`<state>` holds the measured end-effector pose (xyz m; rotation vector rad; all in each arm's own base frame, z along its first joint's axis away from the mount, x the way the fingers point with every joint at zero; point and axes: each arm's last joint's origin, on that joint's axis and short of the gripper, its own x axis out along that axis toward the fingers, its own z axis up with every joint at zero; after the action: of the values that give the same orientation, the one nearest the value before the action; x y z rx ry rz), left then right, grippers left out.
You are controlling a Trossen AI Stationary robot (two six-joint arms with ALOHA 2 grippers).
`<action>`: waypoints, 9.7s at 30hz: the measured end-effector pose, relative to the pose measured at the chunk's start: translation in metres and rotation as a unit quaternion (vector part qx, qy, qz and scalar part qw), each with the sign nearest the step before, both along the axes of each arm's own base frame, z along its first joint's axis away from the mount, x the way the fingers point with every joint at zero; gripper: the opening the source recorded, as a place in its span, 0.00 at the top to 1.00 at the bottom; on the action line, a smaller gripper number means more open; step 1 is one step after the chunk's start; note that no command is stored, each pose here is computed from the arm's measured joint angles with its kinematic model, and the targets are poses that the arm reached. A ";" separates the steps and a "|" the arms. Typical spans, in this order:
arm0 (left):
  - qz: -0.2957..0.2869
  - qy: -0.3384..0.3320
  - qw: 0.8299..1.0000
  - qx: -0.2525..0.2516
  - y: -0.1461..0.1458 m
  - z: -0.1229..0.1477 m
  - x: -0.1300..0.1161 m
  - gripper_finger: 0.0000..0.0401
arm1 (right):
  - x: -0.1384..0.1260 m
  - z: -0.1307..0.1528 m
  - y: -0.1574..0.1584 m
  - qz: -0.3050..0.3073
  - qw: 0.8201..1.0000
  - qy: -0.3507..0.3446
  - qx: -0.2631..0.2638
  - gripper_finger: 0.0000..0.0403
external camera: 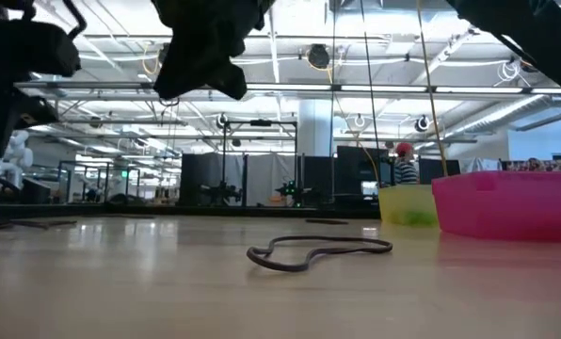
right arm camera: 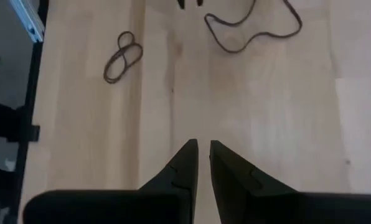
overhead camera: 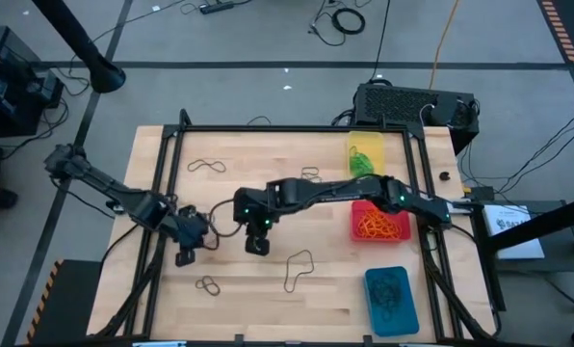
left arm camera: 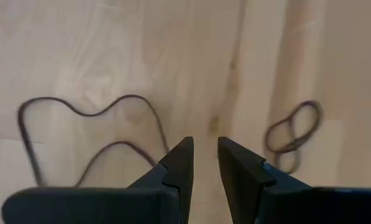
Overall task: Sort rubber bands into baskets
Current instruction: Put the violet rubber band into the blue bin
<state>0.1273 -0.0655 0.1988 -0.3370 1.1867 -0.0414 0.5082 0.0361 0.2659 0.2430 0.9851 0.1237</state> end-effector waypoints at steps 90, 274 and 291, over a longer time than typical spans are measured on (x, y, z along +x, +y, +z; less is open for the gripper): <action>0.006 -0.322 0.941 -0.105 -0.029 0.054 0.088 0.91 | -0.024 0.024 0.060 0.103 0.993 -0.012 -0.058 0.98; -0.019 -0.397 0.915 -0.069 -0.074 0.063 0.115 1.00 | -0.129 -0.033 0.105 0.103 0.884 -0.431 -0.149 0.60; -0.008 -0.386 0.920 -0.069 -0.074 0.058 0.118 0.83 | -0.132 -0.030 0.104 0.092 0.893 -0.422 -0.128 0.98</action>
<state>0.2449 -0.1400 0.2569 -0.3858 0.3994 -0.2511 0.3765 0.1404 0.2361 -0.1535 0.1435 0.2443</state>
